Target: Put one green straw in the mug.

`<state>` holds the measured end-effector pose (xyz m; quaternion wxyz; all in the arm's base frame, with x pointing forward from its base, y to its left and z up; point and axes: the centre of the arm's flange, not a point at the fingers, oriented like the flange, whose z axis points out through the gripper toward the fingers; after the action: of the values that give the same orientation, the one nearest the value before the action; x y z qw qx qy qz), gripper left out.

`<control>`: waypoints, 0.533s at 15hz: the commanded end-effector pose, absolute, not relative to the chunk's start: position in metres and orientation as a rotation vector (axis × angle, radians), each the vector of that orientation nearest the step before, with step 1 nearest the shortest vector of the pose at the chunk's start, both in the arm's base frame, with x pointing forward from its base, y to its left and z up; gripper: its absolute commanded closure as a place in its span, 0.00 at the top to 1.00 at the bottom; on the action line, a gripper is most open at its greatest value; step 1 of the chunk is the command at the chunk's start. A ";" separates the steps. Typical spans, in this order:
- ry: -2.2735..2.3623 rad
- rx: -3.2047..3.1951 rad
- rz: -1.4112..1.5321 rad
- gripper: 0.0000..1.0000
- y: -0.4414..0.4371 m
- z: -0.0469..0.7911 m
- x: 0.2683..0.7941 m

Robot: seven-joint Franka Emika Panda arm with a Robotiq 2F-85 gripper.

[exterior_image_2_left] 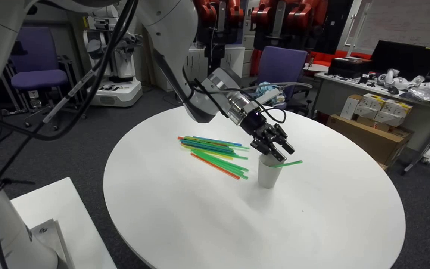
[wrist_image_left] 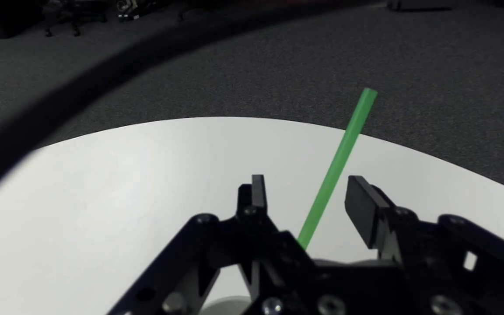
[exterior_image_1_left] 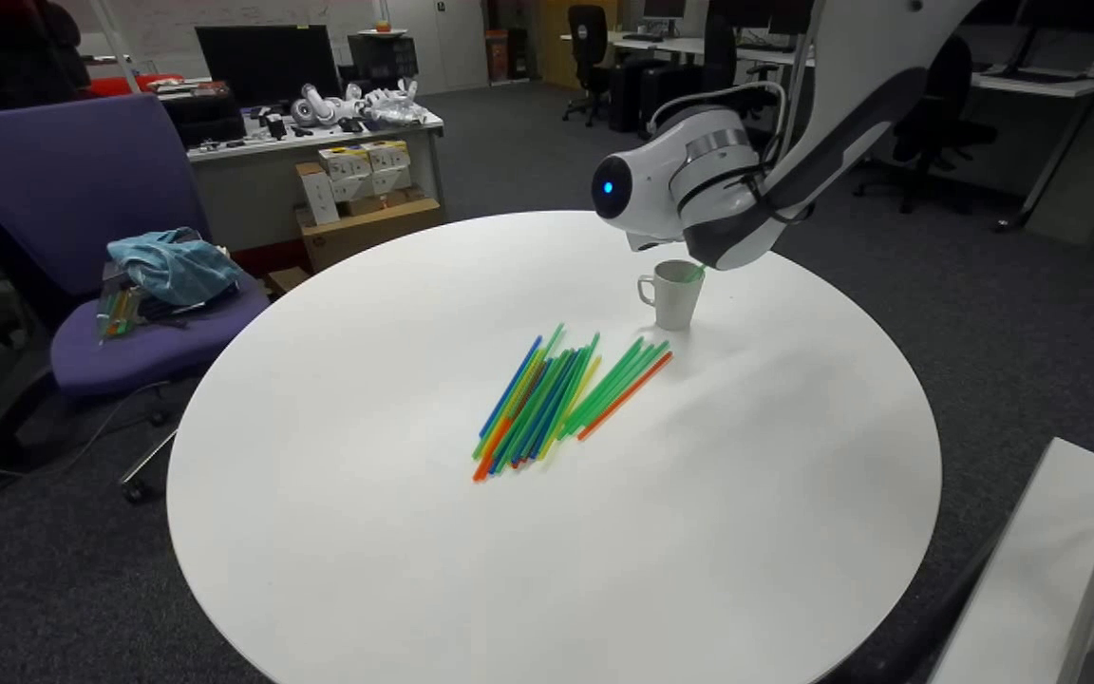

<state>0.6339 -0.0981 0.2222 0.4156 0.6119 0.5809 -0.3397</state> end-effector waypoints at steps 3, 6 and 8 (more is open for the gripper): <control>1.467 1.674 -0.843 0.99 -0.090 0.243 0.638; 1.539 1.888 -0.784 1.00 -0.061 0.271 0.630; 1.582 2.022 -0.719 1.00 -0.042 0.298 0.625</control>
<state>0.6335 -0.0592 0.2445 0.2943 0.7014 0.5816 -0.2883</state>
